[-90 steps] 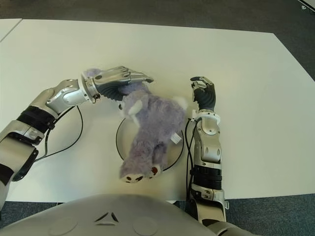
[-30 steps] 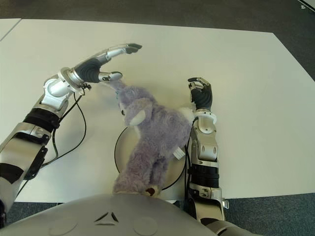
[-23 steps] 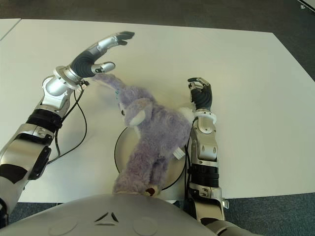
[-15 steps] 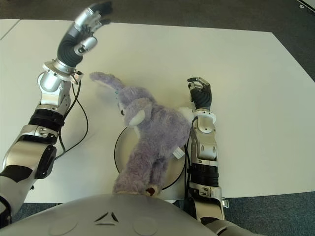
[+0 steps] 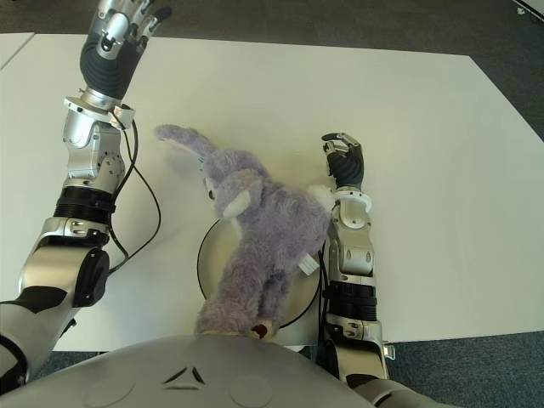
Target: Put the doll into the plate.
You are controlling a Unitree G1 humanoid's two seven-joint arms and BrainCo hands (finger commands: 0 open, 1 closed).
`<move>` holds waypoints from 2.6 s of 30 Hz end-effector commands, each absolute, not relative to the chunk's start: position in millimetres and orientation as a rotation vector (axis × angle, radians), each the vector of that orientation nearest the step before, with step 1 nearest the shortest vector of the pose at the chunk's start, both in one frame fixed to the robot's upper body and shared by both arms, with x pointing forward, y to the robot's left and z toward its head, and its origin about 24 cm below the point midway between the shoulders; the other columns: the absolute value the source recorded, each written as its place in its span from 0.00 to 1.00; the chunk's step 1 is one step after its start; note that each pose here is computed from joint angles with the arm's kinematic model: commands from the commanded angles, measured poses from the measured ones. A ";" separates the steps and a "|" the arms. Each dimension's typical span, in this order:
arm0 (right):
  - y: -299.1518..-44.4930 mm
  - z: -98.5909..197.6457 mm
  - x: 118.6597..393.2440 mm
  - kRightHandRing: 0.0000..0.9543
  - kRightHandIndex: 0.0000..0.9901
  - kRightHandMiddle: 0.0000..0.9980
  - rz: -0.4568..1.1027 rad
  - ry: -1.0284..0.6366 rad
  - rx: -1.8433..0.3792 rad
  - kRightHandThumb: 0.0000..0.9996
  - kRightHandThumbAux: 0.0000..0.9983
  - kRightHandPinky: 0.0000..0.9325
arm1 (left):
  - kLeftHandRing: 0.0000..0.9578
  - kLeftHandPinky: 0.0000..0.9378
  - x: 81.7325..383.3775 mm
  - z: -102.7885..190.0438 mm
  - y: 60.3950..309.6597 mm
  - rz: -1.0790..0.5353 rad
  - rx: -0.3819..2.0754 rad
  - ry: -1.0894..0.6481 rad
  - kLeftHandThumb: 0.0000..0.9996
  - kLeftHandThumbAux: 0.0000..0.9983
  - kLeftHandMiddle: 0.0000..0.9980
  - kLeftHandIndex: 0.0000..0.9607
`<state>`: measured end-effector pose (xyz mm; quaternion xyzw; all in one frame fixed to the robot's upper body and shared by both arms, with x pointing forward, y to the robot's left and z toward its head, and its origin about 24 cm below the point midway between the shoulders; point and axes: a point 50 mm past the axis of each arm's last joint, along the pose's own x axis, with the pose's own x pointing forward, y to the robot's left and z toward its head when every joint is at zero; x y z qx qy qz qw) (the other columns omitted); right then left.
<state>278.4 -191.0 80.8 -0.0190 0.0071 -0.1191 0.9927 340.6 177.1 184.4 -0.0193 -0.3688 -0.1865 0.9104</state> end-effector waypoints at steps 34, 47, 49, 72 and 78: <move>-192.6 81.2 274.7 0.92 0.44 0.90 -0.249 0.006 0.009 0.71 0.72 0.95 | 0.79 0.79 309.3 112.8 211.1 0.146 -0.109 -0.294 0.71 0.70 0.78 0.46; -193.1 81.5 273.1 0.92 0.44 0.90 -0.244 0.006 0.002 0.71 0.72 0.95 | 0.86 0.85 306.4 100.7 213.7 0.168 -0.068 -0.194 0.71 0.71 0.83 0.46; -193.3 81.6 272.6 0.92 0.44 0.90 -0.247 0.009 0.003 0.71 0.72 0.95 | 0.87 0.87 305.8 99.0 214.5 0.166 -0.071 -0.191 0.71 0.71 0.84 0.46; -196.4 82.1 268.2 0.92 0.44 0.89 -0.233 0.009 0.035 0.72 0.72 0.94 | 0.92 0.90 297.0 77.8 210.5 0.132 -0.130 -0.142 0.71 0.71 0.89 0.46; -197.4 82.5 267.4 0.92 0.44 0.89 -0.238 0.006 0.038 0.72 0.72 0.94 | 0.92 0.91 292.7 56.0 188.1 0.098 -0.170 -0.103 0.71 0.71 0.89 0.46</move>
